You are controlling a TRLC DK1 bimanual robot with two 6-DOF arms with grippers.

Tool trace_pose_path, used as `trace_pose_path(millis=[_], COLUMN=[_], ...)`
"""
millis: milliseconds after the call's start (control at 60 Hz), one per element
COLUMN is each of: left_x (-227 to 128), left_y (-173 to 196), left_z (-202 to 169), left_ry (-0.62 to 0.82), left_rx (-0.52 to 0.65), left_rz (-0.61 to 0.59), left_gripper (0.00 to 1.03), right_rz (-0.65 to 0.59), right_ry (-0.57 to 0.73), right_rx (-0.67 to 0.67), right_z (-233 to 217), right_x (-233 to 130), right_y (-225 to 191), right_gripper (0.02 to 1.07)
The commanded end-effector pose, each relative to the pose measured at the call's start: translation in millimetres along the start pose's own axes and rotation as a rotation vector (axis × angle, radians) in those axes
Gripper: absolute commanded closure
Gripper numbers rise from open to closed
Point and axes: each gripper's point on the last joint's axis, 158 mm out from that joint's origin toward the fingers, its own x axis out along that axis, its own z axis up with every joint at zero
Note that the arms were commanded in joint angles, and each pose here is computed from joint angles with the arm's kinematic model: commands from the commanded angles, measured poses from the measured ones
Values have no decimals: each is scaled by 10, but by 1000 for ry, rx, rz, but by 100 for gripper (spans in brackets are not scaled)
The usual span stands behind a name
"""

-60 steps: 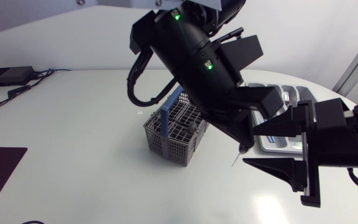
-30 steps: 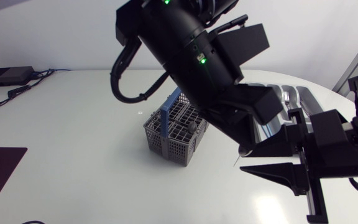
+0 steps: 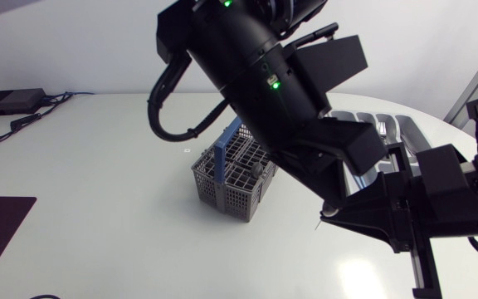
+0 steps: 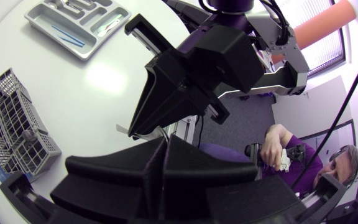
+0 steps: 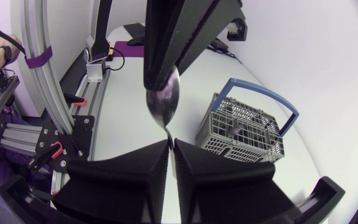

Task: Unload the cutlery basket into the drawer organizer.

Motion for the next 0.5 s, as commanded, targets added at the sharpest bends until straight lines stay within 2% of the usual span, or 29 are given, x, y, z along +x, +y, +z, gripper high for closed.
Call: trace_pose_path(millis=[0, 33, 83, 133, 150, 167, 217, 267, 483], left_x=[-112, -121, -149, -205, -209, -236, -279, -312, -521], left_y=[7, 26, 44, 90, 91, 109, 152, 222, 590], left_z=[61, 73, 96, 138, 141, 168, 221, 260, 401], left_ry=[-31, -35, -44, -61, -62, -72, -88, -97, -160], left_rx=[16, 10, 6, -8, -9, -13, -27, -38, -154], left_rz=[7, 9, 14, 27, 28, 40, 61, 94, 202], left_gripper=[88, 85, 72, 51, 50, 43, 21, 8, 5], right_rz=[17, 16, 14, 11, 9, 9, -1, -10, -116], right_ry=[-6, -4, 1, 6, 8, 9, 16, 26, 82], right_rx=[-16, -13, -10, -6, -5, -2, 5, 8, 22], right_z=[61, 57, 44, 28, 25, 16, -8, -38, -338], right_x=[-23, -23, -19, -19, -20, -17, -23, -25, -138], right_y=[46, 46, 36, 32, 26, 25, 0, -20, -271], right_gripper=[101, 101, 101, 101, 101, 101, 101, 101, 101])
